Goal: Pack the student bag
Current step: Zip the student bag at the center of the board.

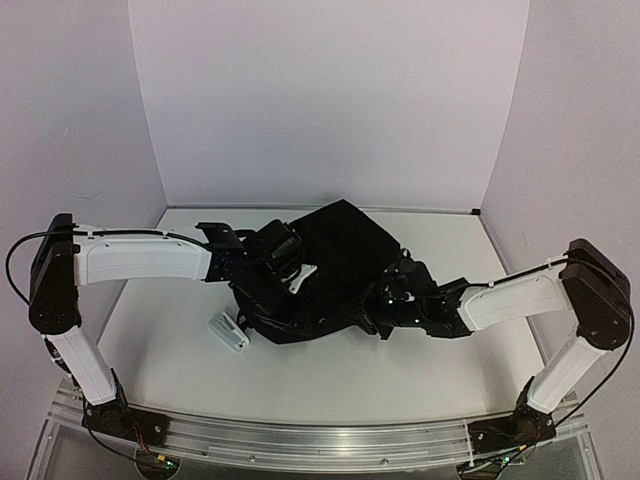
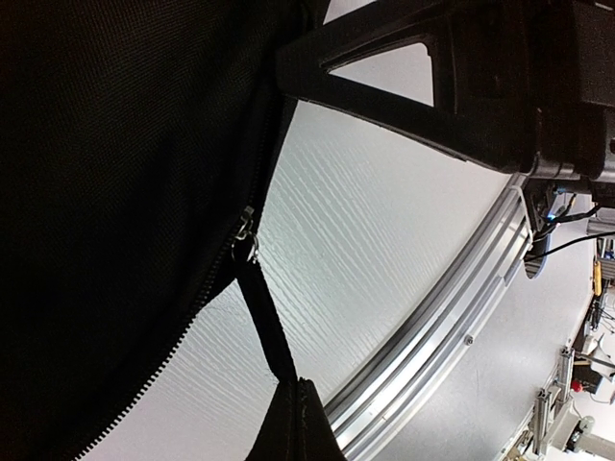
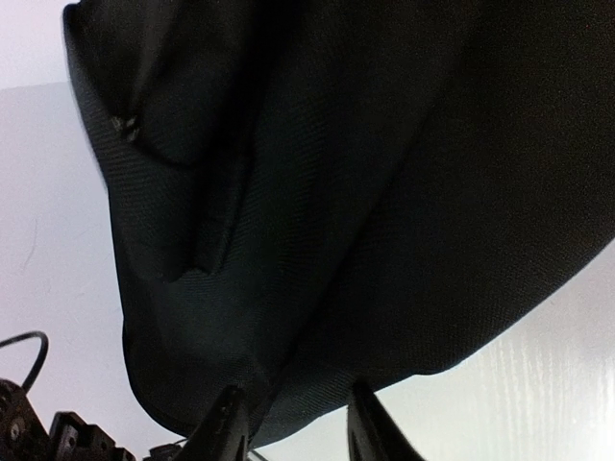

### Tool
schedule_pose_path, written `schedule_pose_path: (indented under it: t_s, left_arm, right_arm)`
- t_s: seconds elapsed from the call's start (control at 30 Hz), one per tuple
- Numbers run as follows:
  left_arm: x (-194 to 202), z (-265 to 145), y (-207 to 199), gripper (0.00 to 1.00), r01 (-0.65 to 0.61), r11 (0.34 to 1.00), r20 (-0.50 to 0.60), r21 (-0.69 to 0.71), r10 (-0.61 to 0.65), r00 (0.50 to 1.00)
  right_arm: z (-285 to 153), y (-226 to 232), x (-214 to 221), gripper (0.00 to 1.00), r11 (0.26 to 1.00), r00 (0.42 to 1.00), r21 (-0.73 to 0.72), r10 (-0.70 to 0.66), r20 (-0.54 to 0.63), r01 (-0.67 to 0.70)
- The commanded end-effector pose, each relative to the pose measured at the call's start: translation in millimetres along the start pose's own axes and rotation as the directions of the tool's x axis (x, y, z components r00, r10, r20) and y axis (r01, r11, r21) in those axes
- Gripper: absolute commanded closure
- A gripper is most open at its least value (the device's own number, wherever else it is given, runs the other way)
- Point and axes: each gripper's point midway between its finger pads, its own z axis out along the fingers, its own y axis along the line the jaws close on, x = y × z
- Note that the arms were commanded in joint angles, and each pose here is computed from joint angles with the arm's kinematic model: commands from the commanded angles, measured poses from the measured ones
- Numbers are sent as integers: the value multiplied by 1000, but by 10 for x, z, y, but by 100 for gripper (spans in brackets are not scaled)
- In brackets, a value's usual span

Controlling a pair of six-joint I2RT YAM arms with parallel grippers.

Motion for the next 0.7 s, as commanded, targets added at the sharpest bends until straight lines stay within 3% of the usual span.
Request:
schedule_pose_path:
  t_s: [0.0, 0.07, 0.3, 0.67]
  left_arm:
    - [-56, -213, -81, 100, -23, 1000, 32, -6, 23, 999]
    - [-59, -228, 1, 100, -21, 998, 35, -55, 23, 999]
    - [-71, -377, 329, 100, 14, 978, 58, -208, -2, 998]
    - [19, -515, 546, 100, 83, 966, 70, -244, -68, 995]
  right_arm:
    - [16, 170, -62, 93, 999, 999, -49, 10, 35, -9]
    - [-21, 152, -92, 100, 999, 998, -47, 16, 55, -13]
    - [-247, 16, -283, 100, 1000, 987, -7, 26, 158, -25]
    - [-461, -262, -571, 100, 995, 964, 98, -5, 265, -22]
